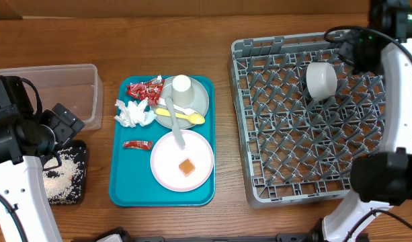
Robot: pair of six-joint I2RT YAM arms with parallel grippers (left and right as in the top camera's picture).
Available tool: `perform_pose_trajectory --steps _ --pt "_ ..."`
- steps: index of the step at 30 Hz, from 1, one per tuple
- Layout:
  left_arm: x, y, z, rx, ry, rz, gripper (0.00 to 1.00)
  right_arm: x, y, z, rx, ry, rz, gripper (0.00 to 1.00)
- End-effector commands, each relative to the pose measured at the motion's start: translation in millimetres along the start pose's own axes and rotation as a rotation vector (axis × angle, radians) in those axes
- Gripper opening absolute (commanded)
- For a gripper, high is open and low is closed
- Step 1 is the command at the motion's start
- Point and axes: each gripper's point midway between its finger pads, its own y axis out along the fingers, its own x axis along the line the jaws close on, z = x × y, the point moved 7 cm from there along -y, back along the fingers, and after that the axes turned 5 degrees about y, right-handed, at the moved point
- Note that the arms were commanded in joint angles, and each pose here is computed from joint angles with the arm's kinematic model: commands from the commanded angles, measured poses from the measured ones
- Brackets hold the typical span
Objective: Sort waste into correct bins and load items into the dishwasher rack
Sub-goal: 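Lower the bowl upside down into the rack's back corner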
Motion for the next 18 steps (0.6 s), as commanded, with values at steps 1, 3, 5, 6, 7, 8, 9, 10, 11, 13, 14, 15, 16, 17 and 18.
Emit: perform_pose_trajectory --steps 1,3,5,6,7,8,9,10,11,13,14,15,16,17,18 --pt "0.2 -3.3 -1.8 -0.008 -0.019 0.007 1.0 0.3 44.8 9.2 0.143 0.017 -0.025 0.06" --pt "0.2 -3.3 -1.8 -0.008 -0.019 0.007 1.0 1.6 66.2 12.6 0.169 0.018 -0.026 0.06" --pt "0.2 -3.3 -1.8 -0.008 -0.019 0.007 1.0 4.7 78.0 15.1 0.181 0.015 -0.039 0.06" --pt "0.2 -3.3 -1.8 -0.008 -0.019 0.007 1.0 5.8 82.8 16.0 0.183 0.013 -0.042 0.06" --pt "0.2 -3.3 -1.8 -0.008 -0.019 0.007 1.0 7.3 86.9 17.0 0.183 0.011 -0.045 0.08" --pt "0.2 -3.3 -1.8 -0.008 -0.019 0.007 1.0 8.6 89.9 18.0 0.183 0.008 -0.047 0.08" --pt "0.2 -3.3 -1.8 -0.008 -0.019 0.007 1.0 10.1 93.6 19.3 0.187 0.006 -0.055 0.09" --pt "0.2 -3.3 -1.8 -0.008 -0.019 0.007 1.0 12.0 96.0 20.9 0.193 0.004 -0.065 0.09" --pt "0.2 -3.3 -1.8 -0.008 -0.019 0.007 1.0 14.1 98.8 22.7 0.199 0.003 -0.08 0.09" --pt "0.2 -3.3 -1.8 -0.008 -0.019 0.007 1.0 17.9 103.0 24.5 0.209 0.002 -0.109 0.09" --pt "0.2 -3.3 -1.8 -0.008 -0.019 0.007 1.0 19.3 103.8 24.9 0.212 0.002 -0.12 0.09" --pt "0.2 -3.3 -1.8 -0.008 -0.019 0.007 1.0 20.9 104.7 25.3 0.215 0.001 -0.131 0.09" --pt "0.2 -3.3 -1.8 -0.008 -0.019 0.007 1.0 22.9 104.4 25.8 0.219 -0.001 -0.145 0.09" --pt "0.2 -3.3 -1.8 -0.008 -0.019 0.007 1.0 26.0 104.1 26.9 0.225 -0.013 -0.164 0.09" --pt "0.2 -3.3 -1.8 -0.008 -0.019 0.007 1.0 30.3 103.2 28.2 0.231 -0.032 -0.193 0.09"
